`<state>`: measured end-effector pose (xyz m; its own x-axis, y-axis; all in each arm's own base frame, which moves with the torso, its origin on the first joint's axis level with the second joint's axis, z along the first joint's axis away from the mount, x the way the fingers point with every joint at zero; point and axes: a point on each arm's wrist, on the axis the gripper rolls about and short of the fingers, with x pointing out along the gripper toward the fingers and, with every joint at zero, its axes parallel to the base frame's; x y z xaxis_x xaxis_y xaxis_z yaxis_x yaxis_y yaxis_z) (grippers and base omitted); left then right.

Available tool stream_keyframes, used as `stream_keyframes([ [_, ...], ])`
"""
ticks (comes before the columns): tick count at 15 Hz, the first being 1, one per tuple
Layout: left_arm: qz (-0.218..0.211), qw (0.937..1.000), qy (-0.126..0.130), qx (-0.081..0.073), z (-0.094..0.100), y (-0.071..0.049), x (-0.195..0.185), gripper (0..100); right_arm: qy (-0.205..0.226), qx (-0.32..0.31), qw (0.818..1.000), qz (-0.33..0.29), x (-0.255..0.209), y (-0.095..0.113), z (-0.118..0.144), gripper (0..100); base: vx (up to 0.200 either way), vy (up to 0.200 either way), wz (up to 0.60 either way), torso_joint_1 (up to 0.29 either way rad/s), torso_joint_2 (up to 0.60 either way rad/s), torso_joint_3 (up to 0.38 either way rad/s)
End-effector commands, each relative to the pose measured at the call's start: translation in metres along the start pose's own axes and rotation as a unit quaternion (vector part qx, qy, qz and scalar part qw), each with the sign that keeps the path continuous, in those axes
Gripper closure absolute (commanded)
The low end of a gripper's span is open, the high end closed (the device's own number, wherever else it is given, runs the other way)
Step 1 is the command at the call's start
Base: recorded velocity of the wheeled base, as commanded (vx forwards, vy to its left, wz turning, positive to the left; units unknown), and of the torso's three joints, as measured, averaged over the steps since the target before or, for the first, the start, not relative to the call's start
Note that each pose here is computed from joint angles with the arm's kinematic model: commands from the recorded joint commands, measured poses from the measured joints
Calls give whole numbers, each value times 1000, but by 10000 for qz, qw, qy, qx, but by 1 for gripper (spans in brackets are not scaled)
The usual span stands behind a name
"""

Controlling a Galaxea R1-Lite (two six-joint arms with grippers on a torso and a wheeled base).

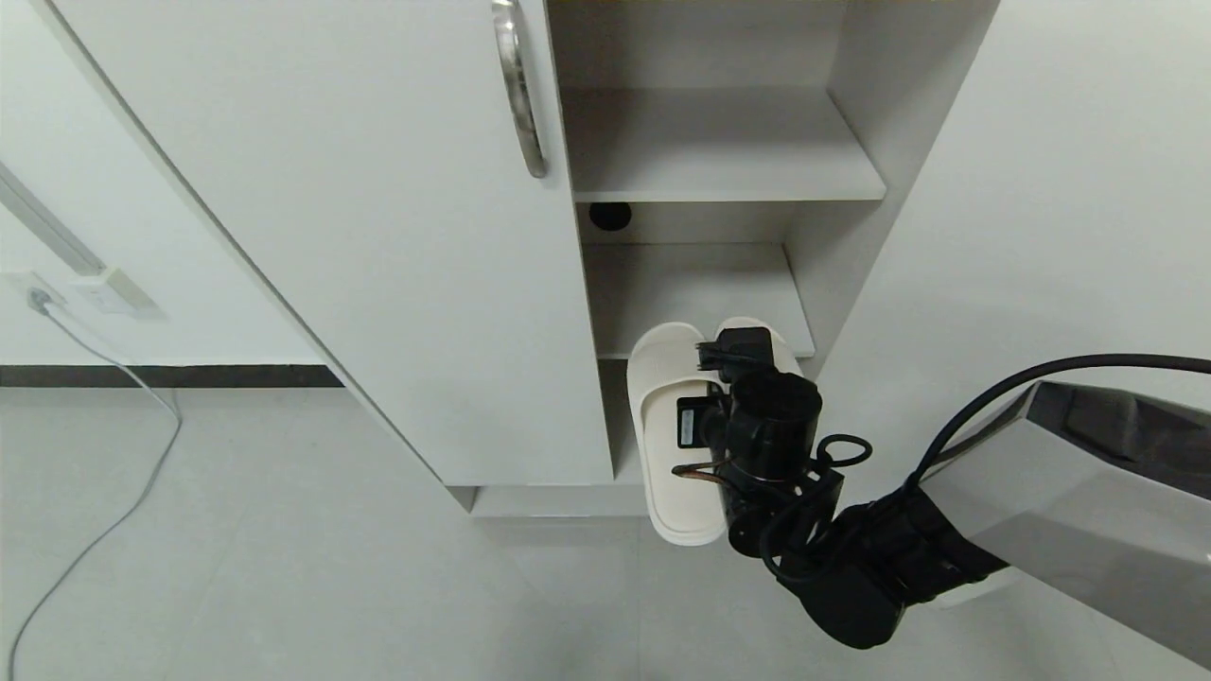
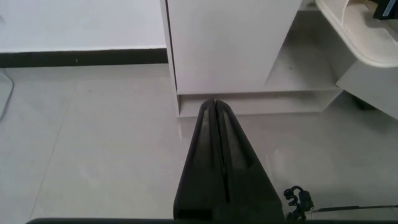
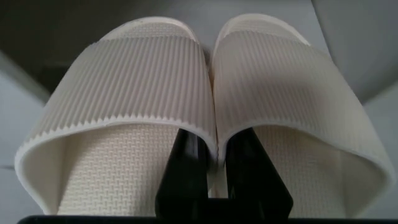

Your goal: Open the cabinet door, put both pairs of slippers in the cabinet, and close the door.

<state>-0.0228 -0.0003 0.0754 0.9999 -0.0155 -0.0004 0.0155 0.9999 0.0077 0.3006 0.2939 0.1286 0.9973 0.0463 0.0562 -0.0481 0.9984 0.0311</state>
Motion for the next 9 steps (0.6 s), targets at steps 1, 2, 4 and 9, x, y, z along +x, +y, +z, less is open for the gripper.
stream_keyframes([
  [1, 1, 10000, 13, 0, 0, 0, 0, 100, -7, 5, 10000, 6, 0, 0, 1, 100, 200, 0, 0, 2, 2, 2],
  [2, 1, 10000, 13, 0, 0, 0, 0, 100, 4, -5, 10000, 6, 0, 0, 0, 100, 200, 0, 0, -2, 7, 2],
  [4, 1, 10000, 6, -8, 0, 0, 0, 100, 54, -53, 10000, 15, 1, 1, -6, 100, 100, 0, 0, -1, 1, 1],
  [9, 1, 10000, -2, -15, 0, 0, 0, 100, 141, -145, 9998, 94, 8, 7, -10, 100, 0, 0, 0, 0, 0, 0],
])
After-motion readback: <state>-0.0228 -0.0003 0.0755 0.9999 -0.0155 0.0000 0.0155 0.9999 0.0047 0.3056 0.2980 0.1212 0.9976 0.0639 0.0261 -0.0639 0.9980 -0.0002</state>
